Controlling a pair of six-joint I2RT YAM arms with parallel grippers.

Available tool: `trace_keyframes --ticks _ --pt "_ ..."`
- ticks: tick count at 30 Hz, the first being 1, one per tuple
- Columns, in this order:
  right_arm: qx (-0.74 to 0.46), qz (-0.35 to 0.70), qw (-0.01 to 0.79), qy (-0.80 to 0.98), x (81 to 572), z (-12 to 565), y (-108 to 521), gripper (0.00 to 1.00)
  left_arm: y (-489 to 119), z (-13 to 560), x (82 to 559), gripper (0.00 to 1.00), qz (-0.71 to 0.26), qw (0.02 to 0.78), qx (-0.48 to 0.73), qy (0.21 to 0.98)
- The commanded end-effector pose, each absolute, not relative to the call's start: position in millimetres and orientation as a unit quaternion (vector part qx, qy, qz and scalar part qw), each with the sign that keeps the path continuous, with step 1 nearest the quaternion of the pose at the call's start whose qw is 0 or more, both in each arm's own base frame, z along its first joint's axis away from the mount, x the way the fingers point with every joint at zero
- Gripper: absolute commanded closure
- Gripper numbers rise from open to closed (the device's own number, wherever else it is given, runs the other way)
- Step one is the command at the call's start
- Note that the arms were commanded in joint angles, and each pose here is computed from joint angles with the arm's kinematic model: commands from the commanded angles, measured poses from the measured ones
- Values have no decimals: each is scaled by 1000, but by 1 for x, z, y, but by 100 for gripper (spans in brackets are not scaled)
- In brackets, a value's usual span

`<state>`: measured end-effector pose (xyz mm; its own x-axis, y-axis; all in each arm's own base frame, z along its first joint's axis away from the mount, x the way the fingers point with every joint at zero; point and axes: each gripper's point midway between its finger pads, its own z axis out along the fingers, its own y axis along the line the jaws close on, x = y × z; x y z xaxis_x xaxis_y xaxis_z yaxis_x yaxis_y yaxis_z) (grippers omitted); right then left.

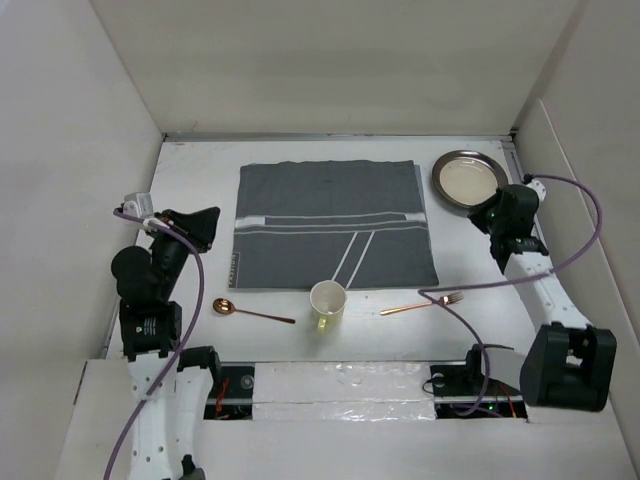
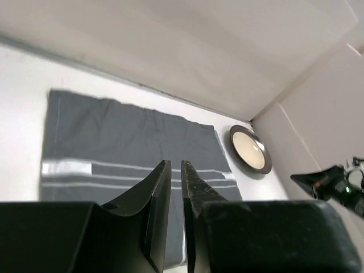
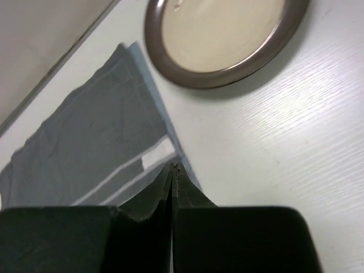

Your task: Set the dinner table for one person

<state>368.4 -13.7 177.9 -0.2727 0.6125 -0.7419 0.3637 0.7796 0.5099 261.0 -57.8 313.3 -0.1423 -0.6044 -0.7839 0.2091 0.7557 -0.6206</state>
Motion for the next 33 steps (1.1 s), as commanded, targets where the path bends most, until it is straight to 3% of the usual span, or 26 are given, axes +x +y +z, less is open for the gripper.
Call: trace_keyframes --ticks 1,2,3,4,6,9,15,22,28,33 --pt "351 140 538 753 402 189 -39 100 -63 301 246 90 -274 618 -71 734" --pt "374 137 537 744 405 186 -56 100 -65 304 243 90 -270 618 -61 735" --pt "392 147 540 730 412 187 -63 92 -64 302 242 89 -261 621 -63 736" --pt "424 144 537 715 419 179 -83 72 -66 299 238 85 -257 623 -58 737" --pt "453 140 529 704 426 168 -103 52 -64 288 238 81 -247 618 -60 744" --pt "493 146 491 703 441 136 -128 37 -64 268 240 72 -248 604 -75 754" --pt "552 221 425 682 471 84 -131 35 -71 265 241 70 -262 595 -58 758" --pt "578 210 404 678 495 73 -127 36 -72 264 240 71 -263 592 -57 759" --pt "602 186 373 680 502 66 -126 42 -69 264 241 72 -257 592 -63 761" --pt "605 165 340 701 508 61 -125 54 -66 265 241 73 -249 595 -69 761"
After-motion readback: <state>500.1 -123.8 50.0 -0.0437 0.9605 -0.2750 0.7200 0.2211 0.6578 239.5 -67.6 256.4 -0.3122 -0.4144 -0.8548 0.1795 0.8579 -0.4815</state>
